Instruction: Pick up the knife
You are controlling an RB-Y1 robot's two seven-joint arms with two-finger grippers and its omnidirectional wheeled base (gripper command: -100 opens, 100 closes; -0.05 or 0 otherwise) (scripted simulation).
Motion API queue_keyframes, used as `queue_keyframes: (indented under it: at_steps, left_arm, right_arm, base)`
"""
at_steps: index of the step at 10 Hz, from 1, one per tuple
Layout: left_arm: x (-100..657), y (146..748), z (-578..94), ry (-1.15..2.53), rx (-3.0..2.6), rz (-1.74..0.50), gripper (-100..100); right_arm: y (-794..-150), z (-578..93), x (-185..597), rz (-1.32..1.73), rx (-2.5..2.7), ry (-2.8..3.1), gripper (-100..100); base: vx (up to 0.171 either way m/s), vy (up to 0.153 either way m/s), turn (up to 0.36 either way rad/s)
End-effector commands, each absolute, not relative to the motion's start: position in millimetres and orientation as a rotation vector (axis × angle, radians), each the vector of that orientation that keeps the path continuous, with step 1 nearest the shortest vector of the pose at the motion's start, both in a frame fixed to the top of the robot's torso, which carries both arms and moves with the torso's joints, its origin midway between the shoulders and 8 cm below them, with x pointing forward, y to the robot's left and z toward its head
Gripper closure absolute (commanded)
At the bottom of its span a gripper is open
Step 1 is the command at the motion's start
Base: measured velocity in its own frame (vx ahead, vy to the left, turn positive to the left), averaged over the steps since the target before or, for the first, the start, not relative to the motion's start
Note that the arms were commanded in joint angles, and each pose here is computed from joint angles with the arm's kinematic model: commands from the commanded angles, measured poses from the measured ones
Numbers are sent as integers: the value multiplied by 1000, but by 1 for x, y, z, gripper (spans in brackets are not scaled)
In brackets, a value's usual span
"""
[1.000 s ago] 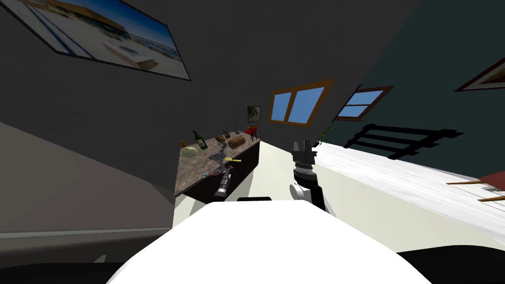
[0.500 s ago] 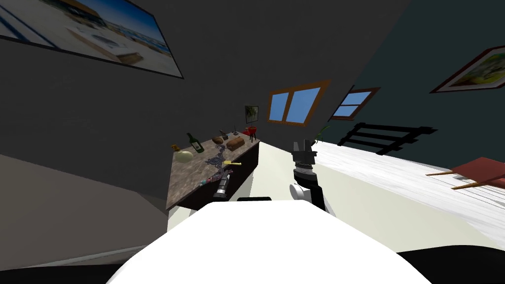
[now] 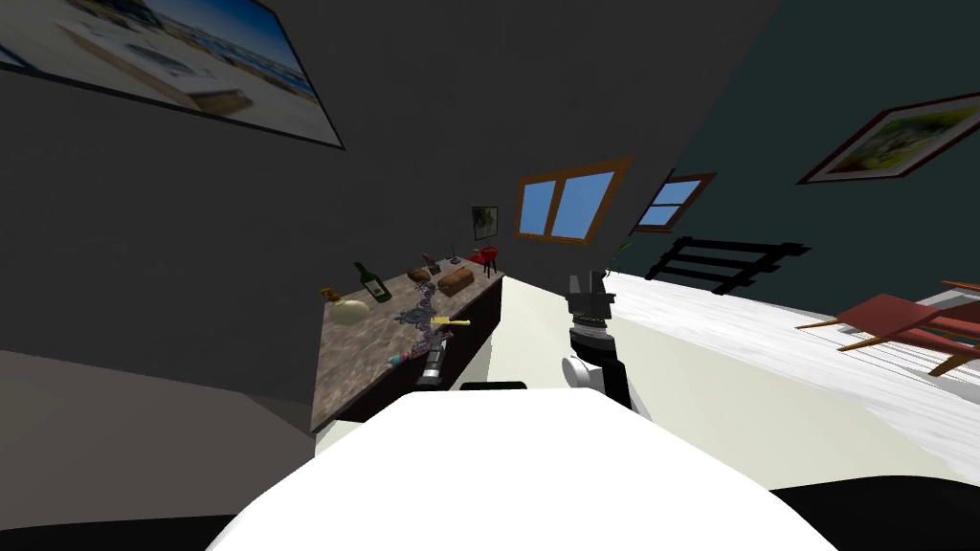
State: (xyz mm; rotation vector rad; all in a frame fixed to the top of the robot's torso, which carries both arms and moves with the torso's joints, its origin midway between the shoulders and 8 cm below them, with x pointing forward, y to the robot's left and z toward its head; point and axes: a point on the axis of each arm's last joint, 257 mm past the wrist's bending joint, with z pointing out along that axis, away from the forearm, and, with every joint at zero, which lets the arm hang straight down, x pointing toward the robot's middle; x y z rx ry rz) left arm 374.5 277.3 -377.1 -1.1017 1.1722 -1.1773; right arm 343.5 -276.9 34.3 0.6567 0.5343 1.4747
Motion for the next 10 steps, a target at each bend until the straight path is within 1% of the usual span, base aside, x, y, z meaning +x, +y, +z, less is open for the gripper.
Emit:
queue_keyframes:
  at_steps: [1, 5, 6, 7, 8, 10]
  left_arm:
    - [380, 275, -369, 1123, -1098, -1193, -100]
    - [382, 252, -366, 1033, -1152, -1229, -100]
    - [379, 255, -369, 1050, -1148, -1220, -100]
    - [380, 254, -368, 1047, -1147, -1223, 0]
    - [392, 254, -358, 1041, -1132, -1226, -100]
    - [404, 255, -347, 1035, -1118, -1229, -100]
  right_arm:
    - [-277, 34, 343, 1475, 657, 534, 0]
    - [-277, 34, 344, 1475, 657, 534, 0]
    - [-277, 34, 343, 1475, 657, 534, 0]
    - [-277, 34, 343, 1475, 657, 534, 0]
    - [-277, 34, 344, 1475, 657, 534, 0]
    - [-277, 34, 344, 1475, 657, 534, 0]
  base:
    - [57, 77, -68]
    - [41, 72, -55]
    - [19, 33, -17]
    - [0, 0, 0]
    - [-38, -13, 36]
    - [-69, -34, 41]
